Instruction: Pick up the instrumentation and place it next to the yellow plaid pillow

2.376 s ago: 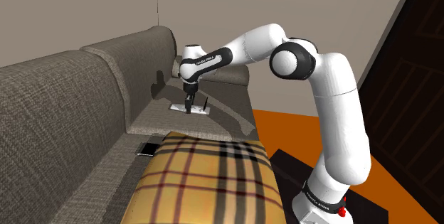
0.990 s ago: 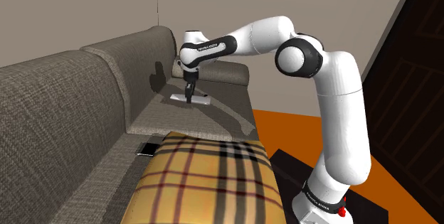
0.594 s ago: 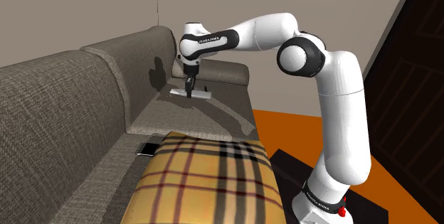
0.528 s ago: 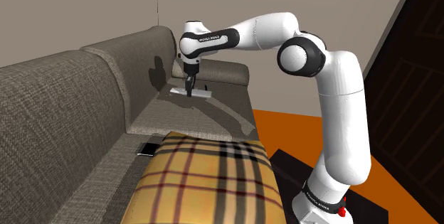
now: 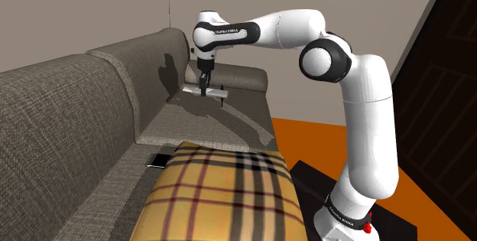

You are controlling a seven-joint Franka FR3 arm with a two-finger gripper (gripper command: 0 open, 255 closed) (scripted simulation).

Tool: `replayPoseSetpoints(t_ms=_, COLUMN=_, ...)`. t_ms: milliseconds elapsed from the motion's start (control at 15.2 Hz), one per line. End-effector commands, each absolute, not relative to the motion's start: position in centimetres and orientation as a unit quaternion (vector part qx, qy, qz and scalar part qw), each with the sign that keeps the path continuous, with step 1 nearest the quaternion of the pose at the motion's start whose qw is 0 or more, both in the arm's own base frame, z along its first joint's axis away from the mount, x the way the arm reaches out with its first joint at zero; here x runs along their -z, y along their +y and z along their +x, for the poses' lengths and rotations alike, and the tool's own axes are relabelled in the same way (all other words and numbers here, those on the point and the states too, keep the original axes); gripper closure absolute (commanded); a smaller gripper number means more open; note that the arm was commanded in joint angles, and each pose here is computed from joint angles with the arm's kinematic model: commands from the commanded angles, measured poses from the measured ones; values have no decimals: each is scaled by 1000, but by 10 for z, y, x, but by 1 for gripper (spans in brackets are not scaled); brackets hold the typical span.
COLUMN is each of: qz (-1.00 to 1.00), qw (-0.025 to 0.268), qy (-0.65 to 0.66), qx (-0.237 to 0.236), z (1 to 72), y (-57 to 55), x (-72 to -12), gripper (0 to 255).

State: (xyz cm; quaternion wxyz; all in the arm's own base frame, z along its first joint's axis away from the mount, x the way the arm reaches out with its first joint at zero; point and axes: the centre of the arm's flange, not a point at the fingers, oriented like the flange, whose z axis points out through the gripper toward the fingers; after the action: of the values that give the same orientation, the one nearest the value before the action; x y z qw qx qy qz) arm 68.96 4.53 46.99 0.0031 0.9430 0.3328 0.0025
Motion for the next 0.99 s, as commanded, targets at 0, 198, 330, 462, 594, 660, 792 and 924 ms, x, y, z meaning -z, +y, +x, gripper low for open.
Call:
replayPoseSetpoints(t_ms=0, qz=943, qw=3, qy=333, qx=-3, z=689, y=45, x=-481, gripper=255)
replayPoseSetpoints(t_ms=198, qz=943, qw=3, qy=333, qx=-3, z=689, y=45, x=-496, gripper=255)
replayPoseSetpoints(t_ms=330, qz=943, qw=3, qy=333, qx=-3, z=689, y=45, x=-507, gripper=255)
replayPoseSetpoints(t_ms=462, qz=943, qw=3, qy=333, qx=-3, z=689, y=45, x=-518, gripper=255)
replayPoseSetpoints(t_ms=594, qz=943, qw=3, qy=333, qx=-3, z=689, y=45, x=-527, gripper=255)
replayPoseSetpoints(t_ms=660, qz=943, qw=3, qy=333, qx=-3, z=681, y=56, x=-527, gripper=255)
replayPoseSetpoints(t_ms=792, qz=943, qw=3, qy=333, qx=-3, z=665, y=76, x=-527, gripper=255)
replayPoseSetpoints(t_ms=924, qz=943, qw=3, qy=333, qx=-3, z=648, y=97, x=-527, gripper=255)
